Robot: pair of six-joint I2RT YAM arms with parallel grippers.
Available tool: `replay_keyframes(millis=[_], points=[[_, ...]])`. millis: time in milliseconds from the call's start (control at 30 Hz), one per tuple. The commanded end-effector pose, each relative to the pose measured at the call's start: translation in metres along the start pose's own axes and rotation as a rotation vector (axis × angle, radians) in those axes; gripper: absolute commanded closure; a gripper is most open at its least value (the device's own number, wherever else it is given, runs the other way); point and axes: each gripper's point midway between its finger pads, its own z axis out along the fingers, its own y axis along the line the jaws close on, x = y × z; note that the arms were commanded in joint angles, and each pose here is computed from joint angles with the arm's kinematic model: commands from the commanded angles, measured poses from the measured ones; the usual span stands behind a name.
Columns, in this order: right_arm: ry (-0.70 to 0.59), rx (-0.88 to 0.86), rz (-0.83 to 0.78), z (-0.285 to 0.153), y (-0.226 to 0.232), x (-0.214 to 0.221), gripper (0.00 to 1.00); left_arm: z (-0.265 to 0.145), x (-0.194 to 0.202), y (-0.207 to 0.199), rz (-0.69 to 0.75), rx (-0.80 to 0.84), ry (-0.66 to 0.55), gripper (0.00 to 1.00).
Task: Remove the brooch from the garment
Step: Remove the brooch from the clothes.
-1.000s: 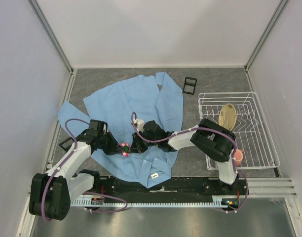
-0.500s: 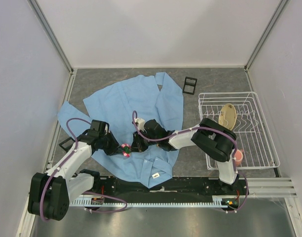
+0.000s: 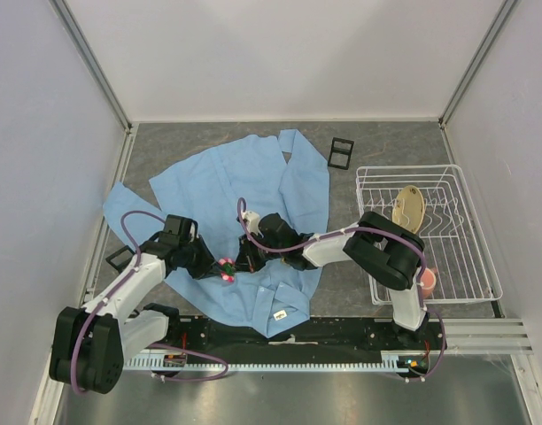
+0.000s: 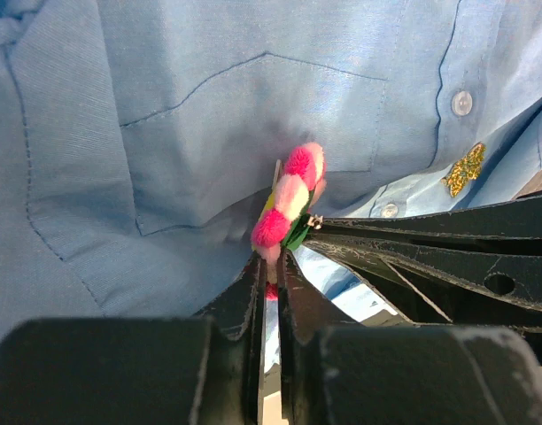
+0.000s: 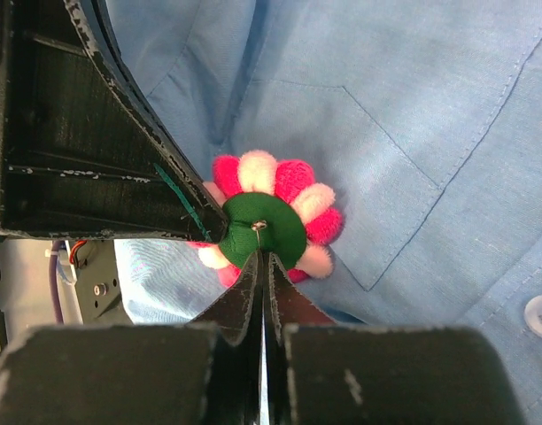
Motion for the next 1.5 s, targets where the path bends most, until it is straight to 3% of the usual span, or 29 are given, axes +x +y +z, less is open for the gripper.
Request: replay_keyframes(millis=[0, 400, 433, 567, 700, 833, 967, 1300, 1400, 1467], points=[[-0.046, -0.057, -0.041, 0.003, 0.018, -0.023, 1.00, 0.000, -0.003, -0.011, 0.015, 0.027, -0.001, 0.98], [-0.041, -0.027, -0.040, 0.006, 0.014, -0.020, 1.00, 0.004, 0.002, -0.010, 0.009, 0.015, 0.016, 0.96], [-0.042, -0.029, -0.038, 0.006, 0.014, -0.020, 1.00, 0.004, 0.001, -0.010, 0.008, 0.016, 0.006, 0.93], [-0.048, -0.044, -0.028, 0.005, 0.016, -0.019, 1.00, -0.004, -0.006, -0.011, -0.008, 0.025, -0.061, 0.65], [-0.052, -0.063, -0.010, 0.004, 0.019, -0.018, 1.00, -0.007, -0.007, -0.016, -0.017, 0.068, -0.087, 0.53], [-0.055, -0.065, -0.009, 0.004, 0.020, -0.018, 1.00, -0.005, -0.009, -0.019, -0.018, 0.077, -0.088, 0.54], [-0.057, -0.067, -0.007, 0.002, 0.020, -0.018, 1.00, -0.003, -0.012, -0.018, -0.013, 0.066, -0.094, 0.65], [-0.057, -0.088, 0.011, 0.002, 0.022, -0.014, 1.00, 0.005, -0.013, -0.007, -0.040, 0.042, -0.124, 0.76], [-0.057, -0.098, 0.016, 0.002, 0.024, -0.014, 1.00, 0.006, -0.013, -0.004, -0.035, 0.030, -0.129, 0.72], [-0.055, -0.107, 0.018, 0.002, 0.025, -0.012, 1.00, 0.006, -0.013, -0.003, -0.034, 0.030, -0.131, 0.64]])
